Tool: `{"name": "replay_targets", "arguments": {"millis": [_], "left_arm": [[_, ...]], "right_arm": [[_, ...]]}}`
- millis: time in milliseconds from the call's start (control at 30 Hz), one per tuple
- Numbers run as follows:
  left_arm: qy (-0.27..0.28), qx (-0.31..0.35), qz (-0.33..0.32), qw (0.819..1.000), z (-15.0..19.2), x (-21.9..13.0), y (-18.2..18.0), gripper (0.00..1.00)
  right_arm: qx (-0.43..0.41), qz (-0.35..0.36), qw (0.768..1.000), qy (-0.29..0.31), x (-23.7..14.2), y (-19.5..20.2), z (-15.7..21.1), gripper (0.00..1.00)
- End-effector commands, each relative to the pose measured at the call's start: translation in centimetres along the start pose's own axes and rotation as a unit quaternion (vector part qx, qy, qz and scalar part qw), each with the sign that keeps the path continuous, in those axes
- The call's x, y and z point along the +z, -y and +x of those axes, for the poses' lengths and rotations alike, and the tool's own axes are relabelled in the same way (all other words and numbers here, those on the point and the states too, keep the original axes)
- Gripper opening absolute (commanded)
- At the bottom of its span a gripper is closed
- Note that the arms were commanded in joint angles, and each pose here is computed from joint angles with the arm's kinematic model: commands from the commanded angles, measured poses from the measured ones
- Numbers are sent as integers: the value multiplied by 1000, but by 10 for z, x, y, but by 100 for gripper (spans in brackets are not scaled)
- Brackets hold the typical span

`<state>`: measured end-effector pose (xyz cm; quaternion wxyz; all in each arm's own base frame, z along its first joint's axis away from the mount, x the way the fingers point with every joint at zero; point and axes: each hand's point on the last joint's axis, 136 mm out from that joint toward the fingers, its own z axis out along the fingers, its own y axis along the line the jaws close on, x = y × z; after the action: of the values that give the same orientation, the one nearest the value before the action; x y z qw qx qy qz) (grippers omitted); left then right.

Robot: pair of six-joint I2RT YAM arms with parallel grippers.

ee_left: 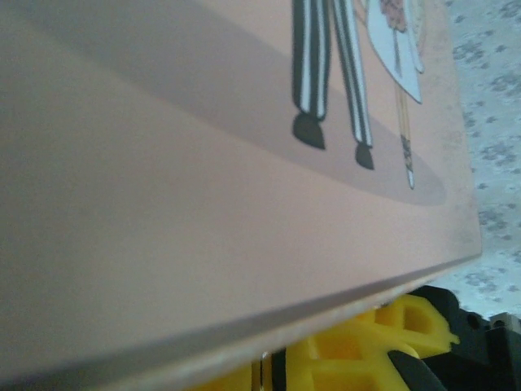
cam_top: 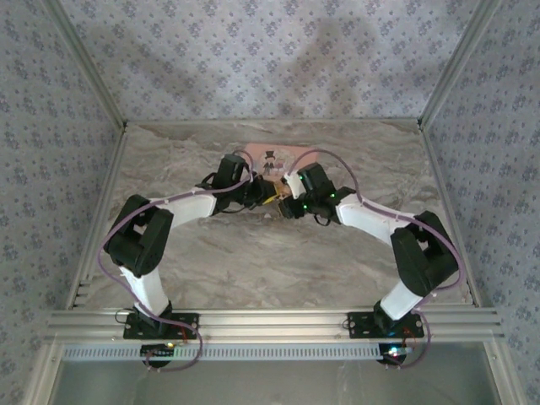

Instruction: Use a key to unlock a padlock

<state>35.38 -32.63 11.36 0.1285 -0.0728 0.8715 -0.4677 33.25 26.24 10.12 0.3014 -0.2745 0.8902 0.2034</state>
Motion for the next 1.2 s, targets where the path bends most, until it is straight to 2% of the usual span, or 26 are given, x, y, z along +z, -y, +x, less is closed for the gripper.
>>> {"name": "replay_targets", "arguments": {"millis": [0, 100, 233, 333, 800, 900, 1167], "left_arm": [[-14, 21, -35, 999, 17, -3, -14, 6], [-20, 29, -69, 997, 27, 1, -33, 10], [-24, 37, -96, 994, 35, 3, -46, 28], [-16, 47, -103, 993, 32, -1, -45, 35], [20, 76, -95, 992, 19, -19, -29, 39], [30, 94, -82, 992, 20, -16, -28, 44], [52, 148, -72, 985, 16, -1, -38, 47]], "right_arm": [[35, -23, 999, 12, -7, -5, 6, 37], [54, -23, 998, 7, -1, -2, 17, 37], [75, -16, 997, 5, 8, 2, 23, 37], [94, -11, 995, 6, 14, 10, 24, 36], [106, -7, 994, 17, 13, 18, 18, 34], [104, -8, 994, 18, 13, 16, 17, 35], [114, -5, 993, 20, 7, 24, 8, 35]]}}
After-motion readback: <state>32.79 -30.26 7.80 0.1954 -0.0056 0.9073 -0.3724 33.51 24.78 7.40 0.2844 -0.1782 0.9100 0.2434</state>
